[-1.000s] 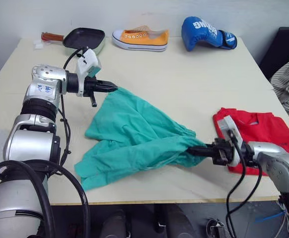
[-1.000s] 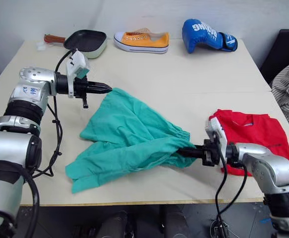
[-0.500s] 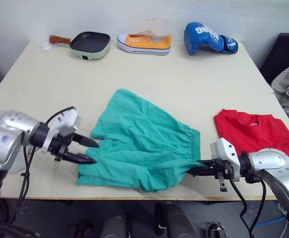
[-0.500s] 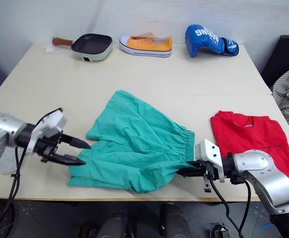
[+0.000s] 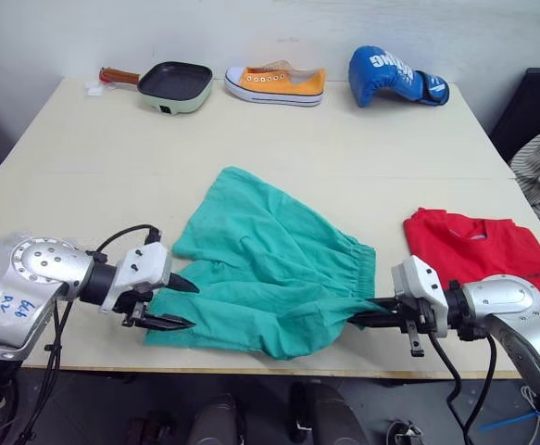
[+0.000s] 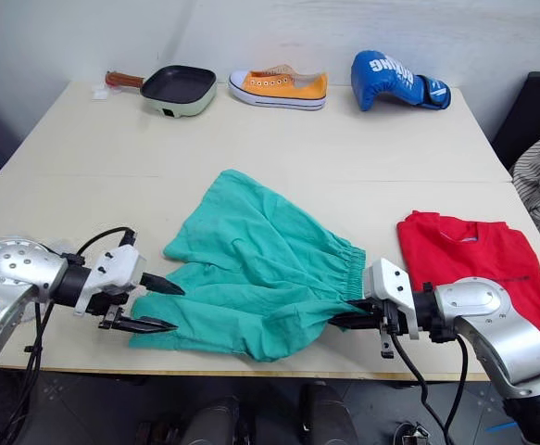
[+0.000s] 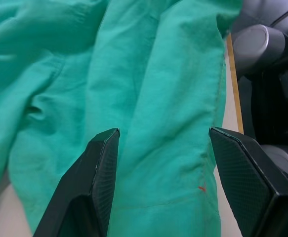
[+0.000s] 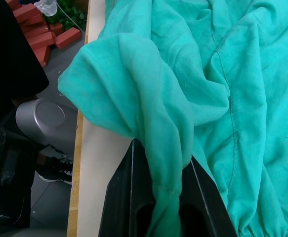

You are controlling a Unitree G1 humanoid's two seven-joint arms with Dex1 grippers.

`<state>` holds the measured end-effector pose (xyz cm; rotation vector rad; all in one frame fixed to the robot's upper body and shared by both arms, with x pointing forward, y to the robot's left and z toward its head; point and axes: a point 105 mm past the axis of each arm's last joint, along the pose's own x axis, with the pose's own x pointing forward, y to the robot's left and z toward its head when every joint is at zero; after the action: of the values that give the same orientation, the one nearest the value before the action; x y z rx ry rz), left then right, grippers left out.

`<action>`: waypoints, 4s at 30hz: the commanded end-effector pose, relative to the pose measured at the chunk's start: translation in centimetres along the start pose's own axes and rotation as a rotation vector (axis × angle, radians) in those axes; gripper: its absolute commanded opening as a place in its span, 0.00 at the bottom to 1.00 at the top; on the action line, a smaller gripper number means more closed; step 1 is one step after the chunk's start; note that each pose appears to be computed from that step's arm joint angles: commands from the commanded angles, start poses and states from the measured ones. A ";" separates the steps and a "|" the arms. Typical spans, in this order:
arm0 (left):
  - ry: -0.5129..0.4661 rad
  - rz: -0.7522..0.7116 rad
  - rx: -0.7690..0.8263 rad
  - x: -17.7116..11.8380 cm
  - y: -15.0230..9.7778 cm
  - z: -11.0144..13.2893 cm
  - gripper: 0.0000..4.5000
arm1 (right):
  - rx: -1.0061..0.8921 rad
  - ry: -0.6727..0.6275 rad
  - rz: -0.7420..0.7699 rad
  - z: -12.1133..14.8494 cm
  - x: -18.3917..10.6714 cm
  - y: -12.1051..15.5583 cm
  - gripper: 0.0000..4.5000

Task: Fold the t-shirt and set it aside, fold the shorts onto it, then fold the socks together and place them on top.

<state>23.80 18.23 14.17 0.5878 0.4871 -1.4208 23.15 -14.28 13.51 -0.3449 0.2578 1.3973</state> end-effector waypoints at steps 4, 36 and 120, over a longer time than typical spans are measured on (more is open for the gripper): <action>0.082 -0.083 0.009 0.4 -1.9 -1.3 0.68 | -0.029 -0.029 0.022 1.0 0.2 0.6 0.00; 0.072 -0.005 0.062 1.1 -1.7 -4.1 0.01 | -0.025 -0.008 0.019 0.0 0.3 0.9 0.00; -0.366 0.811 -0.094 -1.1 22.4 6.4 0.00 | 0.112 -0.238 -0.642 5.6 0.9 -12.6 0.00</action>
<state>45.71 16.16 18.80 0.3784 0.0868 -0.6785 36.61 -13.65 16.73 -0.1432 0.1223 0.7242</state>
